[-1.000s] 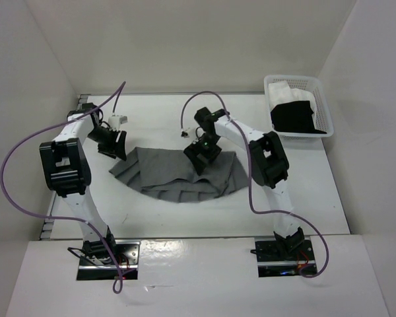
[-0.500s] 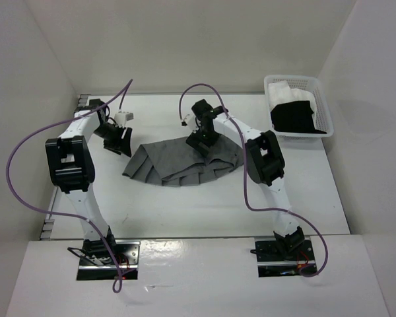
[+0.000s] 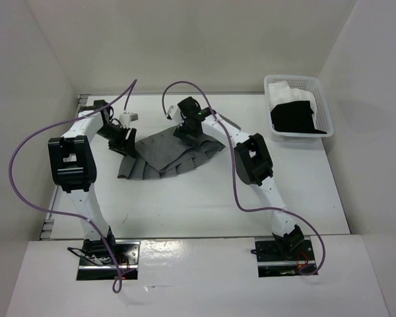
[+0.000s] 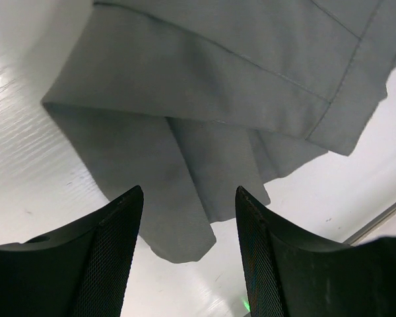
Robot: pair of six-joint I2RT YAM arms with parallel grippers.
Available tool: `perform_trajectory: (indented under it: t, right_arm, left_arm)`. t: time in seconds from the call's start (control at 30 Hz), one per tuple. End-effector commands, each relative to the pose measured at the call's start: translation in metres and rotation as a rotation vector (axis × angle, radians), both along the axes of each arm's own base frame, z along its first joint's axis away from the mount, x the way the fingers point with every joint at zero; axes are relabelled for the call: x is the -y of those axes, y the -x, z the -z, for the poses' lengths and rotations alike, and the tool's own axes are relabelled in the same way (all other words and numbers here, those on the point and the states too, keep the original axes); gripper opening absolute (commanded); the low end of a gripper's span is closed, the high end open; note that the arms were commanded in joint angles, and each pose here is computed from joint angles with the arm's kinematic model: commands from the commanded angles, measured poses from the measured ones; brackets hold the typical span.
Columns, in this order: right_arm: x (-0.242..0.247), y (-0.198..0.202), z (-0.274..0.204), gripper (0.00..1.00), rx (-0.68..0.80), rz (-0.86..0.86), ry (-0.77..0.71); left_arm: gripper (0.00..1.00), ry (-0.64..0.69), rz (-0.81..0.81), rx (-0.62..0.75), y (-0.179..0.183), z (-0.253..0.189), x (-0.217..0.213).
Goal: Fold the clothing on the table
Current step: Fold the skirt
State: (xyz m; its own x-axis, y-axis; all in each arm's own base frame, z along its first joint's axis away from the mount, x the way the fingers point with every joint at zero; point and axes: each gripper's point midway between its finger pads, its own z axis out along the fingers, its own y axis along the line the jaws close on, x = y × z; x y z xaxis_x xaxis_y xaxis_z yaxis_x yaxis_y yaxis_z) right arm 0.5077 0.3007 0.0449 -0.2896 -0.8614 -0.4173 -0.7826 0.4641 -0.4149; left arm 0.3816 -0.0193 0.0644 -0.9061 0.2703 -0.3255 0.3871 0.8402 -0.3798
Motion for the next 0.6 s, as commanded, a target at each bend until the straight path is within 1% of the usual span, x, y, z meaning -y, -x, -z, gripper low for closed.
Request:
perform_trajectory:
  t: [0.0,0.03,0.07,0.1,0.13,0.17,0.2,0.23,0.27,0.3,0.33,0.37,0.43,0.47,0.5,0.53,0.57]
  right_arm:
    - [-0.031,-0.033,-0.045,1.00,0.169,0.016,-0.077]
    - [-0.034,-0.023,-0.045,1.00,0.107,-0.001,-0.091]
    - [-0.041,-0.018,-0.051,1.00,0.076,-0.013,-0.125]
    - [-0.038,-0.014,-0.076,1.00,0.042,0.000,-0.178]
    - [-0.037,-0.010,-0.090,1.00,0.009,-0.009,-0.226]
    - [-0.049,-0.003,-0.119,1.00,-0.022,-0.070,-0.341]
    - [-0.036,-0.001,-0.119,1.00,-0.073,-0.061,-0.372]
    - [-0.029,0.010,-0.155,1.00,-0.063,-0.087,-0.424]
    - [-0.029,0.028,-0.146,1.00,-0.160,-0.132,-0.470]
    - [-0.015,0.027,-0.155,1.00,-0.177,-0.130,-0.508]
    - [-0.006,0.039,-0.174,1.00,-0.192,-0.152,-0.536]
    - [0.001,0.050,-0.163,1.00,-0.256,-0.164,-0.552]
    - [0.025,0.057,-0.157,1.00,-0.278,-0.141,-0.526]
    - [0.037,0.070,-0.151,1.00,-0.308,-0.129,-0.509]
    - [0.045,0.077,-0.147,1.00,-0.329,-0.111,-0.503]
    - [0.057,0.078,-0.143,1.00,-0.330,-0.093,-0.483]
    - [0.063,0.092,-0.139,1.00,-0.356,-0.085,-0.475]
  left_arm:
    - [0.65,0.045,0.022,0.030,0.003,-0.019,0.015]
    - [0.65,0.042,0.030,0.045,0.000,-0.022,0.014]
    - [0.65,0.040,0.031,0.059,-0.006,-0.024,0.014]
    - [0.65,0.013,0.036,0.082,-0.012,-0.025,0.009]
    - [0.65,0.001,0.034,0.080,-0.012,-0.024,0.007]
    - [0.65,-0.016,0.043,0.124,-0.022,-0.031,0.004]
    - [0.65,-0.028,0.041,0.137,-0.027,-0.030,0.001]
    - [0.65,-0.030,0.041,0.152,-0.031,-0.034,0.001]
    - [0.65,-0.034,0.039,0.158,-0.035,-0.033,-0.004]
    - [0.65,-0.039,0.027,0.185,-0.047,-0.036,-0.011]
    - [0.65,-0.012,0.033,0.197,-0.051,-0.039,-0.007]
    - [0.65,-0.001,0.011,0.193,-0.056,-0.035,-0.016]
    - [0.64,0.011,0.014,0.206,-0.063,-0.034,-0.020]
    - [0.64,0.025,0.025,0.209,-0.069,-0.030,-0.018]
    - [0.61,0.022,0.035,0.212,-0.071,-0.027,-0.019]
    - [0.61,0.036,0.028,0.207,-0.073,-0.023,-0.021]
    - [0.61,0.050,0.041,0.191,-0.075,-0.012,-0.020]
